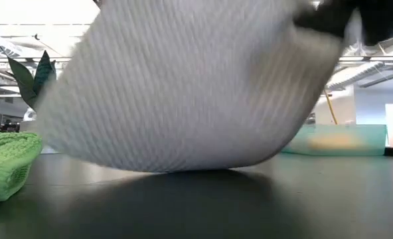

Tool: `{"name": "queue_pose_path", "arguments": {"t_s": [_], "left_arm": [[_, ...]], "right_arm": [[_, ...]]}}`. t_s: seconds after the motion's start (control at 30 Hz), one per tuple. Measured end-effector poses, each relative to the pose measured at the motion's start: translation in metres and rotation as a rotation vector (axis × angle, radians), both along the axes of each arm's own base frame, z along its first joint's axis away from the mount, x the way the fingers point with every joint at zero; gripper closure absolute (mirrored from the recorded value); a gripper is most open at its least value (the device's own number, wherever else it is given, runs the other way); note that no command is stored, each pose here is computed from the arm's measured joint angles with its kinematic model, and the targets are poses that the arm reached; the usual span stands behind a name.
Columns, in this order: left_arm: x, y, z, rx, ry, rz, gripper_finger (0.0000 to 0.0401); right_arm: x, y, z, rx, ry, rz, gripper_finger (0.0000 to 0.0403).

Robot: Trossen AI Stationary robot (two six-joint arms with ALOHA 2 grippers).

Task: Fold microfiber towels
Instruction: Fold the white microfiber cloth

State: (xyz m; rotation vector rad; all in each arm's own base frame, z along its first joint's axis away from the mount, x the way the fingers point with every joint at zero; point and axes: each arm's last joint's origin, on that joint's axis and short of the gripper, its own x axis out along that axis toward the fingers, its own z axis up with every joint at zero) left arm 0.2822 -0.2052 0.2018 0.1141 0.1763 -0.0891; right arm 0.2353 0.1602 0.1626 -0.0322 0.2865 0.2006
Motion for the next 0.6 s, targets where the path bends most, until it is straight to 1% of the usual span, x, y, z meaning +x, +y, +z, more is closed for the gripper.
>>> {"name": "queue_pose_path", "arguments": {"t_s": [0.1, 0.2, 0.23, 0.33, 0.43, 0.5, 0.6], "left_arm": [[-0.005, -0.001, 0.006, -0.019, -0.011, 0.045, 0.0391], [-0.004, 0.003, 0.002, -0.037, 0.018, 0.106, 0.0388], [-0.003, 0.006, -0.001, -0.037, 0.040, 0.134, 0.0383], [0.000, 0.018, -0.009, -0.032, 0.105, 0.222, 0.0377], [0.004, 0.031, -0.016, -0.012, 0.153, 0.310, 0.0385], [0.007, 0.041, -0.019, 0.022, 0.172, 0.375, 0.0393], [0.011, 0.058, -0.023, 0.082, 0.209, 0.465, 0.0388]], "right_arm": [[-0.005, -0.005, 0.026, 0.121, 0.033, -0.033, 0.0397], [-0.003, -0.013, 0.044, 0.257, 0.108, -0.037, 0.0397], [-0.002, -0.017, 0.048, 0.278, 0.135, -0.040, 0.0397], [0.003, -0.034, 0.044, 0.283, 0.212, -0.096, 0.0399], [0.011, -0.054, 0.039, 0.280, 0.250, -0.188, 0.0398], [0.016, -0.067, 0.035, 0.250, 0.272, -0.239, 0.0397], [0.023, -0.089, 0.031, 0.195, 0.282, -0.304, 0.0397]]}}
